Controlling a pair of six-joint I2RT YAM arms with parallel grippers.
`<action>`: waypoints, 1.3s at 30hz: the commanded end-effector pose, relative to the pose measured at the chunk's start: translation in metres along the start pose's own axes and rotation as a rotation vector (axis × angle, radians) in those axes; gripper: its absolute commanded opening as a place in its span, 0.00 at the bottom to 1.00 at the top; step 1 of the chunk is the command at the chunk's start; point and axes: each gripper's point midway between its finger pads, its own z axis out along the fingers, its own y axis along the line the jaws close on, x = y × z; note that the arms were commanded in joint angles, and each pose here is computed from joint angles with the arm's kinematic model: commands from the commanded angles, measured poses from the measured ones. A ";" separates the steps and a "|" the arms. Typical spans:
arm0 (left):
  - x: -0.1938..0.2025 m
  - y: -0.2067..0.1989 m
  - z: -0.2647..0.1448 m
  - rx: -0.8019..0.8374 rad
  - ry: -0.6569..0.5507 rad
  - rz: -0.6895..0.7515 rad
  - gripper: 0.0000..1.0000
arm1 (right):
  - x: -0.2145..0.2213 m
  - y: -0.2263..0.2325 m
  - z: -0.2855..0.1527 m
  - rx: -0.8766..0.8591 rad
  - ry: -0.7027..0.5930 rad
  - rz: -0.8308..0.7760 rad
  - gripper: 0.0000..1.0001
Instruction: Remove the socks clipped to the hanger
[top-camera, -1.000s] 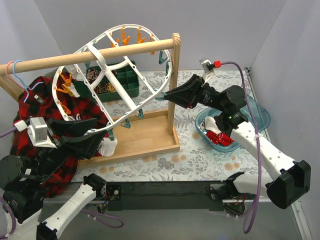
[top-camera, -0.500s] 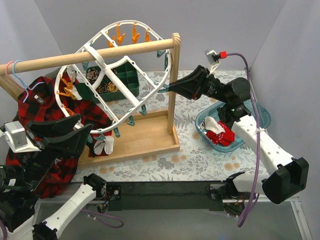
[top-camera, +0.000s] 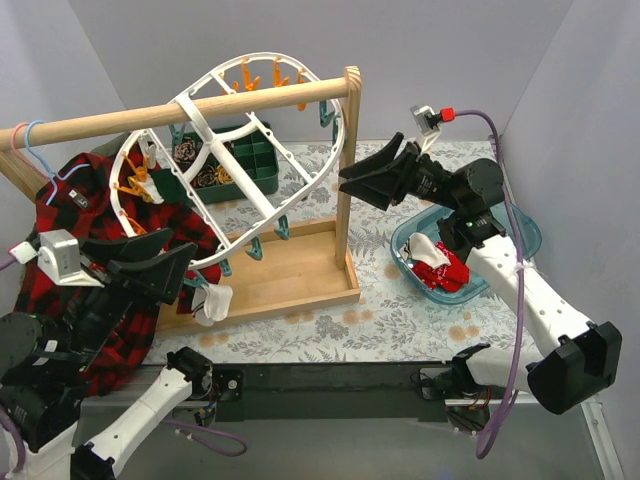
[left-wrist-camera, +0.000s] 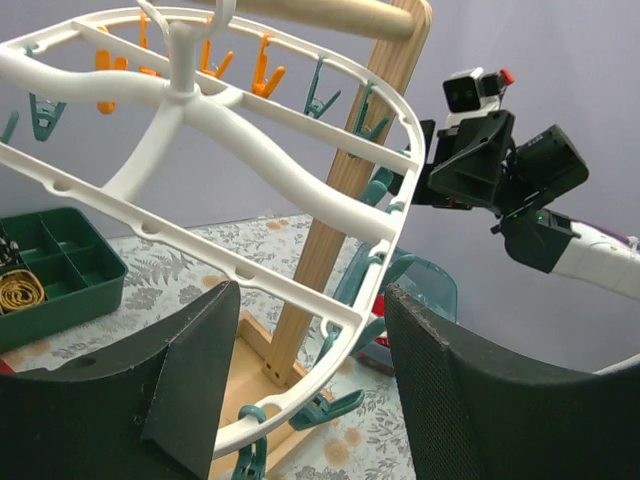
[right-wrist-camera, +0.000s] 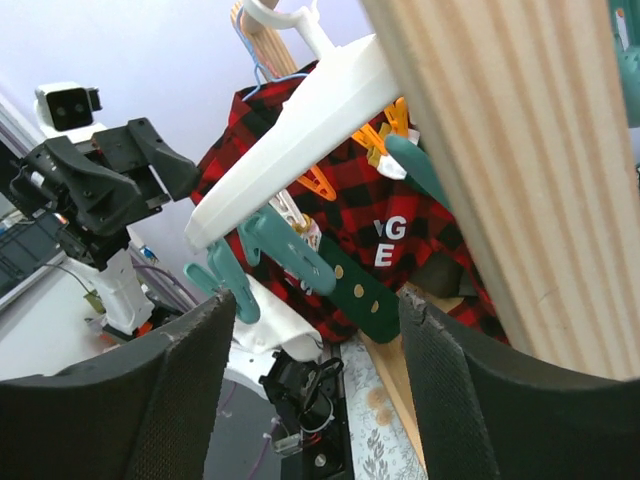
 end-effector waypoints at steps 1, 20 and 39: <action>0.026 0.000 0.011 0.017 0.086 -0.033 0.57 | 0.001 0.026 -0.012 -0.015 0.010 -0.079 0.74; 0.004 0.001 0.001 -0.037 0.047 -0.082 0.63 | 0.206 0.014 0.005 0.219 0.225 -0.305 0.98; 0.059 -0.006 -0.095 -0.138 0.416 -0.341 0.77 | 0.244 0.065 0.121 0.094 -0.048 -0.663 0.98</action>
